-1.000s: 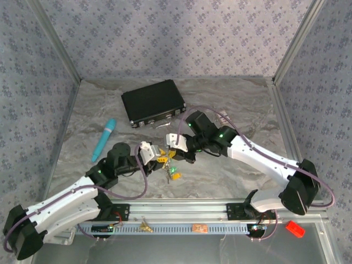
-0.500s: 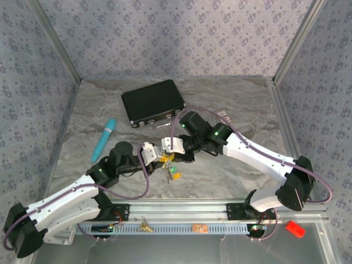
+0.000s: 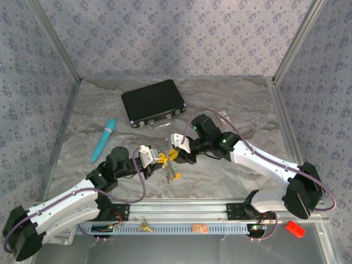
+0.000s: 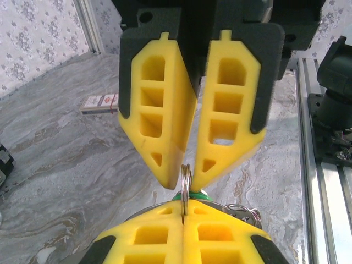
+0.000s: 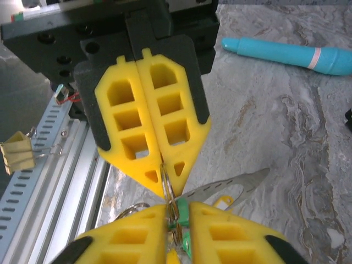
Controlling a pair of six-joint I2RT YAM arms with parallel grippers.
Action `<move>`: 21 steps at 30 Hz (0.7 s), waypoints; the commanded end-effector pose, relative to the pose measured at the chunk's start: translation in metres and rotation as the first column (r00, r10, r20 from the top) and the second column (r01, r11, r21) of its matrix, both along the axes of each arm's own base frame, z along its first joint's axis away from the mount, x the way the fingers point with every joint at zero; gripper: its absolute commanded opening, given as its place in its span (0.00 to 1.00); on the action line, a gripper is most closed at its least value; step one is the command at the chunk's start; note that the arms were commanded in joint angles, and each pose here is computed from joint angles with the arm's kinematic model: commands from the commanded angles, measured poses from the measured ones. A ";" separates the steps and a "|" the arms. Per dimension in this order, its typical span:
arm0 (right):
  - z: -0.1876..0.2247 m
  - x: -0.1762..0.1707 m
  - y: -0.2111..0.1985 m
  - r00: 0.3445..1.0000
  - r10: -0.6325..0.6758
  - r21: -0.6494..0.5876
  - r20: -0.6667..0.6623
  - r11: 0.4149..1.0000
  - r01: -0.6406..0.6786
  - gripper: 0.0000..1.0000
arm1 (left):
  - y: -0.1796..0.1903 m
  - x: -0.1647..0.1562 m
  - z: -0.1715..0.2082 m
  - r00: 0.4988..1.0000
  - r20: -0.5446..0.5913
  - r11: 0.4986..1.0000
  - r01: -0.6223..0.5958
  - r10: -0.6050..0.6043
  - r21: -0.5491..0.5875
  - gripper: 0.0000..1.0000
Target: Put the keys on the keyring
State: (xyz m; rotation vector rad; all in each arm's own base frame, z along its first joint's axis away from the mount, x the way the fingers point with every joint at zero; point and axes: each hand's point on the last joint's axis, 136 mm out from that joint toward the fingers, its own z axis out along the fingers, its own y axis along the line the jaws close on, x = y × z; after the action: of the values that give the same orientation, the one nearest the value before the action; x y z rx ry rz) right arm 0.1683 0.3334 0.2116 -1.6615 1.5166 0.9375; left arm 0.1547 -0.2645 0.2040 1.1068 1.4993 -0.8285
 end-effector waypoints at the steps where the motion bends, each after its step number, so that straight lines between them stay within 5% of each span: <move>1: 0.007 -0.004 0.006 0.999 0.030 0.042 -0.019 0.999 -0.029 0.06 | -0.004 -0.005 0.026 0.998 0.055 0.996 0.031 -0.027 -0.089 0.00; 4: 0.005 -0.004 0.005 0.999 0.032 0.020 -0.019 0.999 -0.031 0.00 | -0.002 -0.001 0.025 0.999 0.044 0.996 0.007 -0.003 -0.084 0.01; 6: 0.005 -0.004 0.002 0.999 0.034 -0.012 0.005 0.999 -0.033 0.00 | 0.001 0.002 0.022 0.999 0.033 0.998 -0.020 0.022 -0.064 0.19; 9: 0.003 -0.005 -0.003 0.998 0.050 -0.092 0.045 0.995 -0.046 0.00 | 0.003 0.002 0.019 0.999 0.029 1.000 -0.024 0.024 -0.015 0.24; 18: 0.002 -0.010 -0.002 0.980 0.141 -0.263 0.142 0.959 -0.100 0.00 | -0.005 -0.002 0.016 0.999 0.015 0.999 0.029 -0.030 0.043 0.17; 21: 0.005 -0.013 0.001 0.977 0.156 -0.262 0.144 0.958 -0.115 0.00 | -0.006 -0.002 0.015 0.999 0.017 0.998 0.038 -0.039 0.052 0.03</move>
State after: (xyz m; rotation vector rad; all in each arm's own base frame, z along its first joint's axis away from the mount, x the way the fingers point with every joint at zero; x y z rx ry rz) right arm 0.1644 0.3337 0.2109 -1.9360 1.5176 0.6810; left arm 0.1567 -0.2654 0.2067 1.1500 1.5424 -0.7972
